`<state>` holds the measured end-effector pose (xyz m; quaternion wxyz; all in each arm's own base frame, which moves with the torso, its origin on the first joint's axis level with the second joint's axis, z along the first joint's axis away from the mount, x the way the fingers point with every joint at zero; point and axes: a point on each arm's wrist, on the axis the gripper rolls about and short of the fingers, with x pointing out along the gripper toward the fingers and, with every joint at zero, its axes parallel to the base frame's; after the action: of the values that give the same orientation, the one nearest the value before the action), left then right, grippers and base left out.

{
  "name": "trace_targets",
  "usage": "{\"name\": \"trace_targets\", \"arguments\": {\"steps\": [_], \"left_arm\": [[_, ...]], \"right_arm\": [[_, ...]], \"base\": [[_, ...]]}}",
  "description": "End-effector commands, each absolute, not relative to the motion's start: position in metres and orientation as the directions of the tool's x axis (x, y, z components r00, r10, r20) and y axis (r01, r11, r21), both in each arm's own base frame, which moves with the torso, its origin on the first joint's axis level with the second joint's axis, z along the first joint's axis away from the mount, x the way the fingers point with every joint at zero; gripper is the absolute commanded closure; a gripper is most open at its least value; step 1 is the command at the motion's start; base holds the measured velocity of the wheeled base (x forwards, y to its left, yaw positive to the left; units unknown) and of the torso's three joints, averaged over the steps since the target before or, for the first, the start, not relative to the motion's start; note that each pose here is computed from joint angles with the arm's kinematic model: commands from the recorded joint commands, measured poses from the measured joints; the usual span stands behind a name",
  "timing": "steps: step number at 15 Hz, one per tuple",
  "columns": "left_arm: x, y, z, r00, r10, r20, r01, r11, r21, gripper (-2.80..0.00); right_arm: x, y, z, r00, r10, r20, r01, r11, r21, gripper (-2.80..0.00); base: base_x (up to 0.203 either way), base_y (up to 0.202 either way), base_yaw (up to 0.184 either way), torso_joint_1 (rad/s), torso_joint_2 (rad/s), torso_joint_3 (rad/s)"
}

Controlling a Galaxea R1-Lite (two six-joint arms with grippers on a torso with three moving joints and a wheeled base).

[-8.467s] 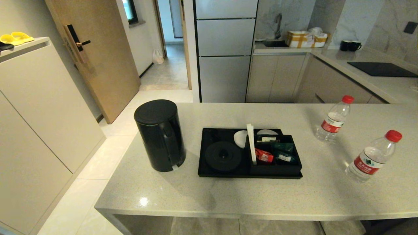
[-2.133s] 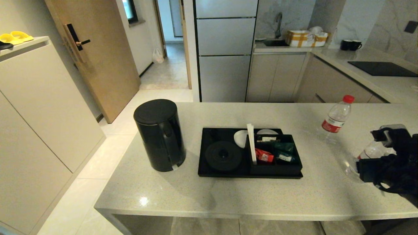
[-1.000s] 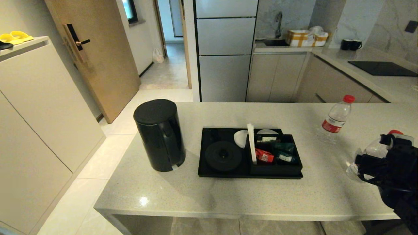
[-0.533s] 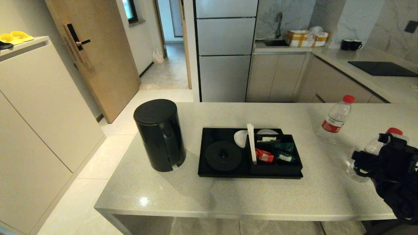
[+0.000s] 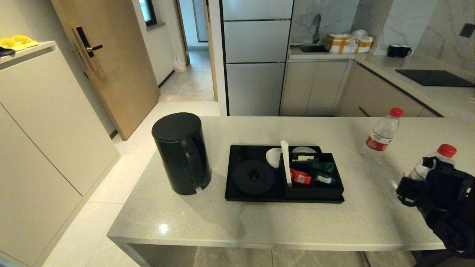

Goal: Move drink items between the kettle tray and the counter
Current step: Return the bottled water to its original position

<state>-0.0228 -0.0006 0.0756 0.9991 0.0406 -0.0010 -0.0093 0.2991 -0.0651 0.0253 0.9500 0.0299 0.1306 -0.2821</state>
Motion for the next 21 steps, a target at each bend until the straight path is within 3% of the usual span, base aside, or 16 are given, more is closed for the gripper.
{"name": "trace_targets", "arguments": {"steps": [1, 7, 10, 13, 17, 21], "left_arm": [[-0.023, -0.001, 0.076, 1.0, -0.02, 0.002, 0.02, 0.996, 0.081, 0.0], [-0.023, -0.001, 0.076, 1.0, -0.018, 0.001, 0.018, 0.997, 0.081, 0.0], [-0.023, -0.001, 0.076, 1.0, -0.018, 0.002, 0.018, 0.997, 0.081, 0.0], [-0.023, -0.001, 0.075, 1.0, -0.018, 0.001, 0.018, 0.997, 0.081, 0.0], [-0.023, -0.001, 0.076, 1.0, -0.018, 0.002, 0.018, 0.997, 0.081, 0.0], [-0.023, -0.001, 0.076, 1.0, -0.018, 0.002, 0.018, 0.997, 0.081, 0.0]], "right_arm": [[0.299, -0.065, 0.023, 0.804, -0.532, -0.267, 0.547, 0.837, -0.02, 0.0], [0.299, -0.065, 0.026, 0.809, -0.528, -0.258, 0.545, 0.838, -0.005, 0.0], [0.292, -0.062, 0.067, 0.856, -0.495, -0.146, 0.508, 0.859, 0.063, 0.0], [0.283, -0.022, 0.123, 0.93, -0.351, -0.107, 0.361, 0.929, 0.087, 0.0], [0.291, 0.079, 0.19, 0.978, -0.01, -0.207, 0.039, 0.99, 0.138, 0.0], [0.312, 0.117, 0.19, 0.966, 0.065, -0.25, -0.029, 0.989, 0.145, 0.0]], "base": [[0.0, 0.0, 0.0, 0.0, 0.0, 0.0], [0.0, 0.0, 0.0, 0.0, 0.0, 0.0], [0.0, 0.0, 0.0, 0.0, 0.0, 0.0], [0.0, 0.0, 0.0, 0.0, 0.0, 0.0], [0.0, 0.0, 0.0, 0.0, 0.0, 0.0], [0.0, 0.0, 0.0, 0.0, 0.0, 0.0]]}}
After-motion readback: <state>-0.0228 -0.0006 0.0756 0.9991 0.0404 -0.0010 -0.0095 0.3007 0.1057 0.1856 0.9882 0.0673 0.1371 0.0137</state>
